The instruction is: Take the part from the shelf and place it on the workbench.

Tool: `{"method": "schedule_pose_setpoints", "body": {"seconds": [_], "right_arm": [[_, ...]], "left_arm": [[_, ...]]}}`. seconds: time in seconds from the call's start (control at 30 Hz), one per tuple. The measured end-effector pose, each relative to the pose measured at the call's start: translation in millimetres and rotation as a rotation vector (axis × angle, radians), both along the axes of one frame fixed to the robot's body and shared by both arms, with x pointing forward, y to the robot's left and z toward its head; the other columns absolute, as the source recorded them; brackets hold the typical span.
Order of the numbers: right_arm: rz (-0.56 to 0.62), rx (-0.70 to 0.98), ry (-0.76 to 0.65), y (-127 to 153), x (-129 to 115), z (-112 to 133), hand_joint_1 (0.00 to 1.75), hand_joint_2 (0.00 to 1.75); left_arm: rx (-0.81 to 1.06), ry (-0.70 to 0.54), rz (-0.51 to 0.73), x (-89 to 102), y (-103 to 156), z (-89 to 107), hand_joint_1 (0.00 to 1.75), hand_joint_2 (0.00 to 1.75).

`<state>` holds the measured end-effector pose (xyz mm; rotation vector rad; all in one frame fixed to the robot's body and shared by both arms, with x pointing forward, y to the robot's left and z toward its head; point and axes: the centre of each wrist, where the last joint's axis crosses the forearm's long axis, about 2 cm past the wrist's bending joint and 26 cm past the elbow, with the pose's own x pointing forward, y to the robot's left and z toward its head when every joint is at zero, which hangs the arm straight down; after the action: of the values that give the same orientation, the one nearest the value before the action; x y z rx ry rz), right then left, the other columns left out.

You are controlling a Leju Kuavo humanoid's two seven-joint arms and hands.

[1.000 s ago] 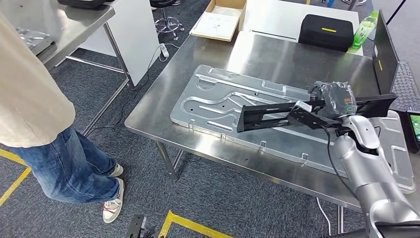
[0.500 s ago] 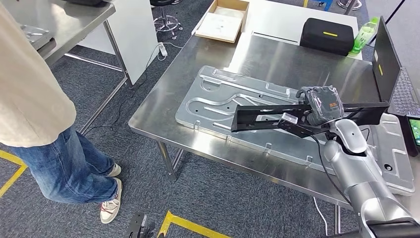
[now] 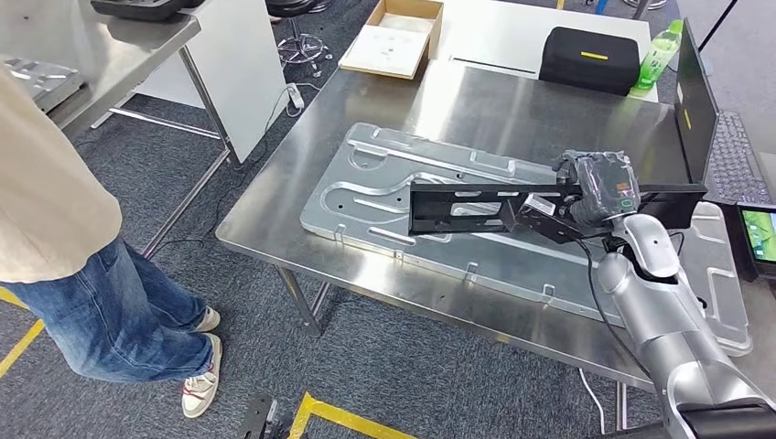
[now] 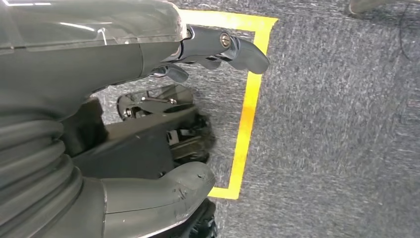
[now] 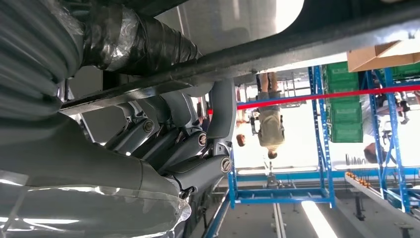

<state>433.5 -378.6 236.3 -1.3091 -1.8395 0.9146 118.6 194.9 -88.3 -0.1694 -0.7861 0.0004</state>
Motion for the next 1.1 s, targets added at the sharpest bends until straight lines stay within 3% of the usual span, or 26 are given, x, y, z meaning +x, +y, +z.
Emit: {"method": "schedule_pose_setpoints", "body": {"seconds": [0.07, 0.8, 1.0, 1.1], "right_arm": [[-0.004, 0.022, -0.004, -1, 0, 2, 0.0, 1.75], [-0.041, 0.021, -0.029, -6, 7, 22, 0.0, 1.75], [-0.144, 0.028, 0.067, -9, 14, 24, 0.0, 1.75], [-0.182, 0.029, 0.1, -13, 20, 27, 0.0, 0.44]], "left_arm": [[0.0, -0.001, 0.001, 0.0, 0, 0.0, 0.0, 1.75], [0.006, -0.003, 0.001, 1.6, 0, 0.4, 0.0, 1.75], [0.008, 0.001, 0.01, -0.4, 1, -0.3, 0.0, 1.75], [0.009, 0.001, 0.015, -0.6, 1, -0.4, 0.0, 1.75]]}}
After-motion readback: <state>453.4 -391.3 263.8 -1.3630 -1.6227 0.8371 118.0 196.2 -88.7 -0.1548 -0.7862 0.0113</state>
